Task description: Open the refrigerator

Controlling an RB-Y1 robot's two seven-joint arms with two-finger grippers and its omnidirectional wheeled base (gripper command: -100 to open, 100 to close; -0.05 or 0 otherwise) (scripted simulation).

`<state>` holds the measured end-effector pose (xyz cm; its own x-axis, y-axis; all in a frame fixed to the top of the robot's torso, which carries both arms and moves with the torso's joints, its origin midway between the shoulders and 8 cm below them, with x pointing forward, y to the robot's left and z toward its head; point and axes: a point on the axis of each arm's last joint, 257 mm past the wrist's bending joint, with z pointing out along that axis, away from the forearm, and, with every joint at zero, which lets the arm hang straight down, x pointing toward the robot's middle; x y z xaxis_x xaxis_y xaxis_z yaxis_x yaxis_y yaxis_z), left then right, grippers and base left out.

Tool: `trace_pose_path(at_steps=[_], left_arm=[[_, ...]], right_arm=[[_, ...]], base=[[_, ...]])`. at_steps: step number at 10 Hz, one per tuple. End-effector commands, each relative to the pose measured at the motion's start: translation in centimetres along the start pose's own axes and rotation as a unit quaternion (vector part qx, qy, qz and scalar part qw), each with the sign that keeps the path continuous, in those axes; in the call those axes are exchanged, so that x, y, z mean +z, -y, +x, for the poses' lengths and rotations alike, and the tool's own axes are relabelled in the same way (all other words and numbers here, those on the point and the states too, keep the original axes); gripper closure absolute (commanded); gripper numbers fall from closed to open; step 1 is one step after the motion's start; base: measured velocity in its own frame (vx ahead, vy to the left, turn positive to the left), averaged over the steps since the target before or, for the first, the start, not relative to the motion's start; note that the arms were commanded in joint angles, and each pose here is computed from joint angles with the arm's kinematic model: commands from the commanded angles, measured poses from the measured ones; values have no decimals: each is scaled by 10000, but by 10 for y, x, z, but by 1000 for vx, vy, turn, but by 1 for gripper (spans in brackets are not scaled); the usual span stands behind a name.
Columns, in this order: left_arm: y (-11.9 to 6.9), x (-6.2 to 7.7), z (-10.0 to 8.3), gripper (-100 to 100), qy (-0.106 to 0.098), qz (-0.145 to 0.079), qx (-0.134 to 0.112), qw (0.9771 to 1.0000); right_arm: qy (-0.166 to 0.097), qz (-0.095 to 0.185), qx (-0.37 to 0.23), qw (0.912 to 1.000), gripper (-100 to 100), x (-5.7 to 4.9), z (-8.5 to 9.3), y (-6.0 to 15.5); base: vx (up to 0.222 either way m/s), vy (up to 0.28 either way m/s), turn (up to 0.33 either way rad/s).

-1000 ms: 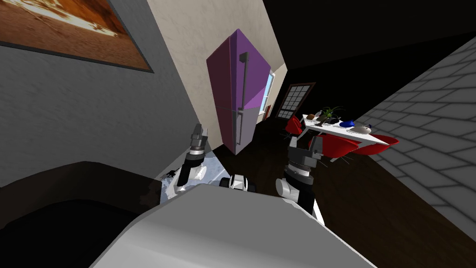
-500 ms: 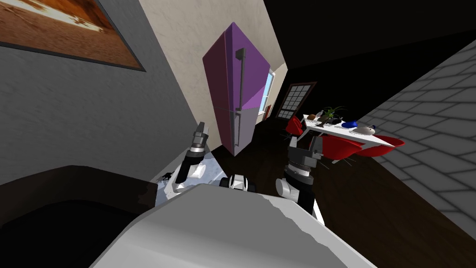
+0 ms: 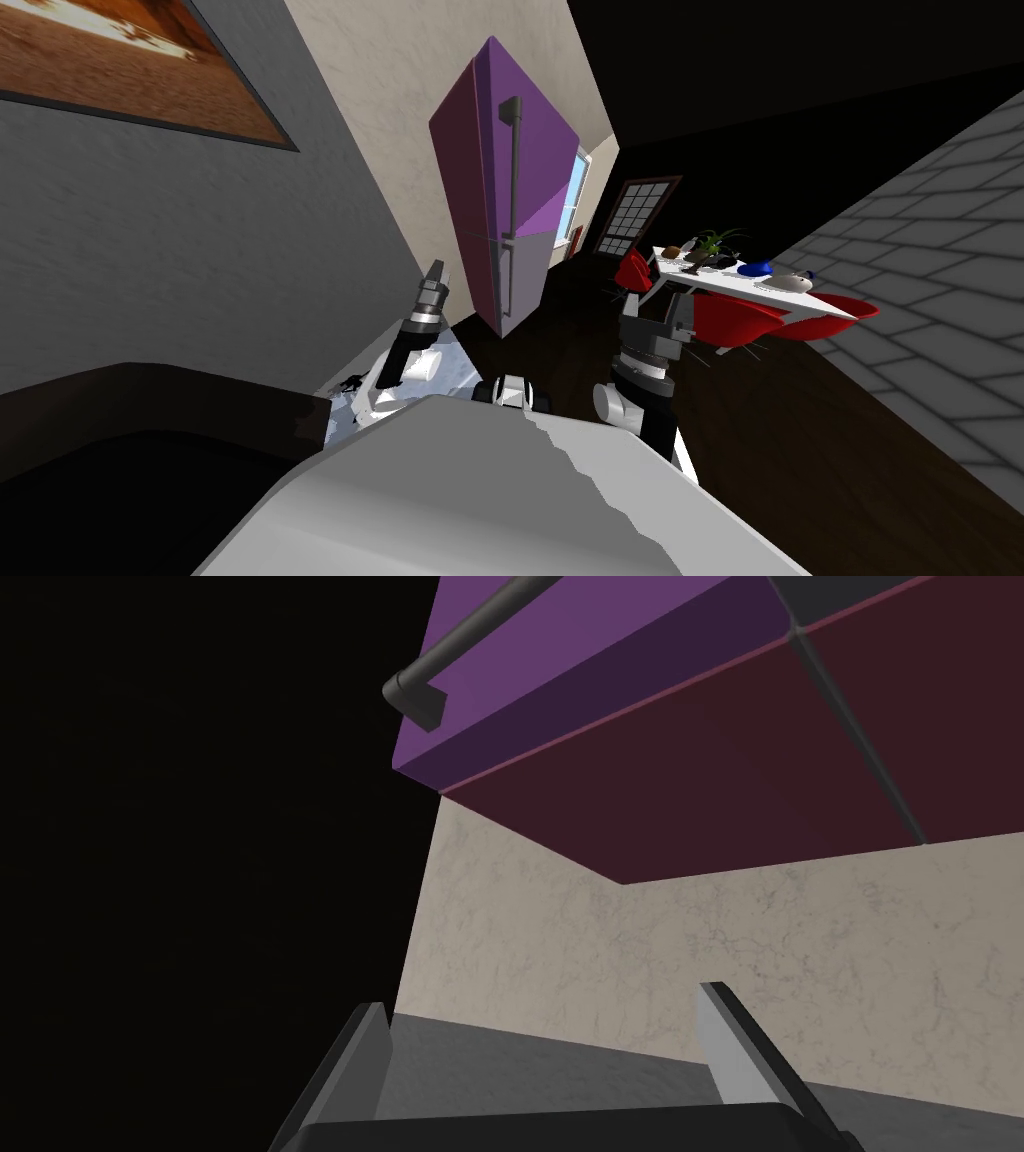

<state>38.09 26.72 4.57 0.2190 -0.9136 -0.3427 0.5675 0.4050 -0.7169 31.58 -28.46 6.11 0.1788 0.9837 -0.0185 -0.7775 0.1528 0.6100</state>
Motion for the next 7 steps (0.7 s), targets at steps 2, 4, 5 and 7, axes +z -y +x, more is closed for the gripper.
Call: trace_pose_path(at_steps=[2,4,5,7], left_arm=[[-8,7,0,-100,-49,-249,141,9996],[-13,10,0,-100,-70,-395,203,9990],[-14,13,-1,-100,-69,-455,263,9986],[-20,15,-2,-100,-84,-615,321,9976]], right_arm=[[0,0,0,10000,0,0,0,0],[0,0,0,10000,0,0,0,0],[0,0,0,10000,0,0,0,0],[0,0,0,10000,0,0,0,0]], base=[[61,-43,5],[91,-75,9],[85,-70,4],[69,-52,5]])
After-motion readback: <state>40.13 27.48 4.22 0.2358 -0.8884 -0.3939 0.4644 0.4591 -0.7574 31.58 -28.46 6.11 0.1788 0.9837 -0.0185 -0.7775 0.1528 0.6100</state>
